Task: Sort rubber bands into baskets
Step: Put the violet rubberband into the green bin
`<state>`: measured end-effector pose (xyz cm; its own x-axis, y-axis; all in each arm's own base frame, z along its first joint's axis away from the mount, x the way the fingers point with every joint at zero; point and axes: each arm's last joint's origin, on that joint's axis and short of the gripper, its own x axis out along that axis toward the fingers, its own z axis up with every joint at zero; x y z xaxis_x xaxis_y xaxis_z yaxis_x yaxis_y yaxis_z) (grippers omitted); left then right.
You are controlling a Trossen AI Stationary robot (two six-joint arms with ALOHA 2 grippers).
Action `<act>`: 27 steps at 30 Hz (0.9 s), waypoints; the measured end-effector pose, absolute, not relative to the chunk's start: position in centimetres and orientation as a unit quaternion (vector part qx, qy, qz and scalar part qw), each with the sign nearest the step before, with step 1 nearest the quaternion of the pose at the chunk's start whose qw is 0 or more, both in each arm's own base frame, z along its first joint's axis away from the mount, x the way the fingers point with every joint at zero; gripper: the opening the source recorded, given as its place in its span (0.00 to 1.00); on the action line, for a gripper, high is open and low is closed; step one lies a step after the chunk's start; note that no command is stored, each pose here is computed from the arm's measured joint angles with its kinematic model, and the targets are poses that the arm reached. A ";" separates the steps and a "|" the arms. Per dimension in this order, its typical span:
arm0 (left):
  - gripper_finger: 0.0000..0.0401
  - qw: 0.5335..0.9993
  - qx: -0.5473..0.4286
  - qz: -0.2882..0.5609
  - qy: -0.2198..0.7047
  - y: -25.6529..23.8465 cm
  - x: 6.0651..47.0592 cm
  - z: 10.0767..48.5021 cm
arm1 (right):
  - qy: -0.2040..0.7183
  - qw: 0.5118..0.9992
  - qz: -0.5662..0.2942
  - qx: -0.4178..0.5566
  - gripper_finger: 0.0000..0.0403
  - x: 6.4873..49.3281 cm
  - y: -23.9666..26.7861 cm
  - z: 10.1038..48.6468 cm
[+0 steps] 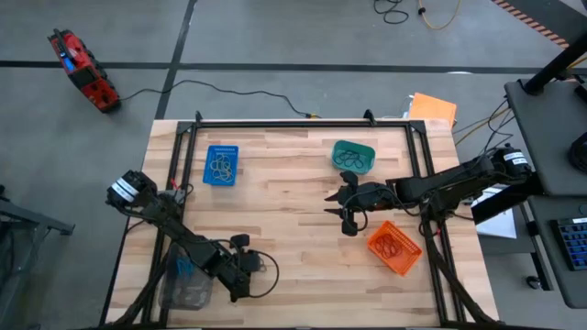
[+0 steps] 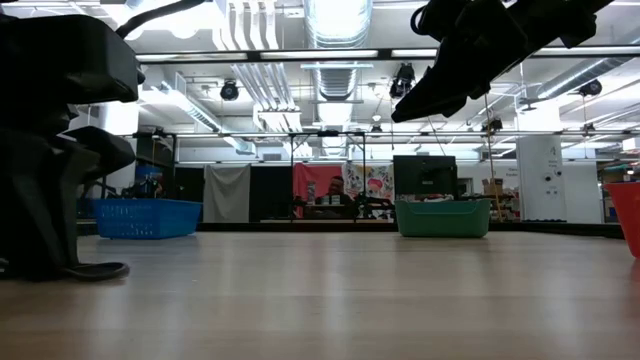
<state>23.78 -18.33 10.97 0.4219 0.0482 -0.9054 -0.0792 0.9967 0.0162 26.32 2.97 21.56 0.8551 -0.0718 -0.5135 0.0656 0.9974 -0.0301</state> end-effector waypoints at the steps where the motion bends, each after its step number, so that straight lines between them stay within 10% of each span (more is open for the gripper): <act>1: 0.03 0.843 -0.013 0.038 0.536 -18.3 23.8 11.0 | 0.267 0.963 -0.036 -0.006 0.35 26.3 3.0 21.6; 27: 0.00 0.933 0.075 0.067 0.345 -17.0 22.2 19.9 | 0.218 0.976 -0.024 -0.017 0.35 26.6 3.1 21.9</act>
